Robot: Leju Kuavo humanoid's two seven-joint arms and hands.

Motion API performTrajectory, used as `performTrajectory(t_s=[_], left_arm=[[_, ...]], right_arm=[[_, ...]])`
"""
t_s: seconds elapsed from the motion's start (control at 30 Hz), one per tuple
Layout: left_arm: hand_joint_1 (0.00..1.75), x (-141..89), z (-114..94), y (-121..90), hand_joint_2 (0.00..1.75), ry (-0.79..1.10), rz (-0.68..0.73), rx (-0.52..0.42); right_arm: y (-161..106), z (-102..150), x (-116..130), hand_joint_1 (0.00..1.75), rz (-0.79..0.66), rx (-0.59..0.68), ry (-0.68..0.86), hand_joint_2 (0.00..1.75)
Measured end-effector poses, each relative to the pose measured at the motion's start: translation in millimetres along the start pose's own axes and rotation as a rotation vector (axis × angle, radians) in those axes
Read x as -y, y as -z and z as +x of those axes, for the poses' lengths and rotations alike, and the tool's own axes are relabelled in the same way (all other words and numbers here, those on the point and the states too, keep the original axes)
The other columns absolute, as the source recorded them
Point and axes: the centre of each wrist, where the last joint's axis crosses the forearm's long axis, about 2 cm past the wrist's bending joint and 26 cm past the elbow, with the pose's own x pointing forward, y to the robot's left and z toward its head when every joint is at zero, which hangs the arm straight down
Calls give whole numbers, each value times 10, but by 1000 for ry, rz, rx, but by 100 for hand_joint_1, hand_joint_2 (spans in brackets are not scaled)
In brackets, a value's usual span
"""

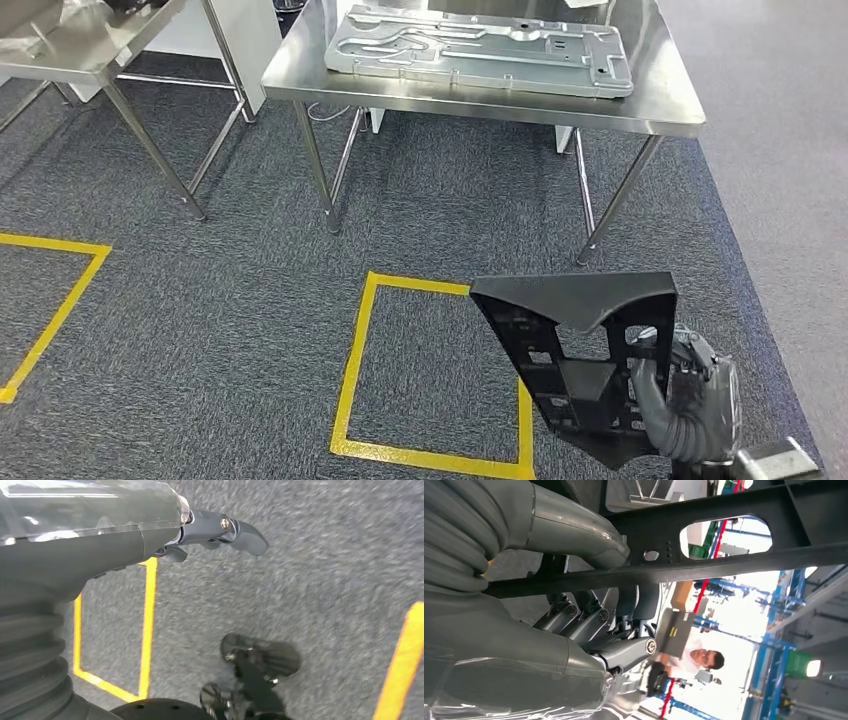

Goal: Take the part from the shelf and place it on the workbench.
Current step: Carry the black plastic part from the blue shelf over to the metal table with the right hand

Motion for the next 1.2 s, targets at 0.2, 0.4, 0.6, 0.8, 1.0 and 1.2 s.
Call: performTrajectory(t_s=[0.2,0.4,0.6,0.8,1.0,1.2], left_arm=[[0,4,-7,-2,175,22,-23,3],[0,14,69,19,175,35,-37,11],[0,-9,-8,0,175,32,-38,0],[0,-54,-45,-6,175,17,-29,-9],[0,-39,0,6,175,0,-21,-4],[0,-32,-40,-6,175,-11,-19,-13]], right_arm=[[695,-92,291,175,58,24,-52,175],[1485,9,651,175,120,80,-130,175],[1937,92,839,175,153,91,-172,175],[2280,100,809,175,201,56,-204,175],[2615,181,713,175,248,62,-220,175],[2788,178,581,175,286,41,-217,175]])
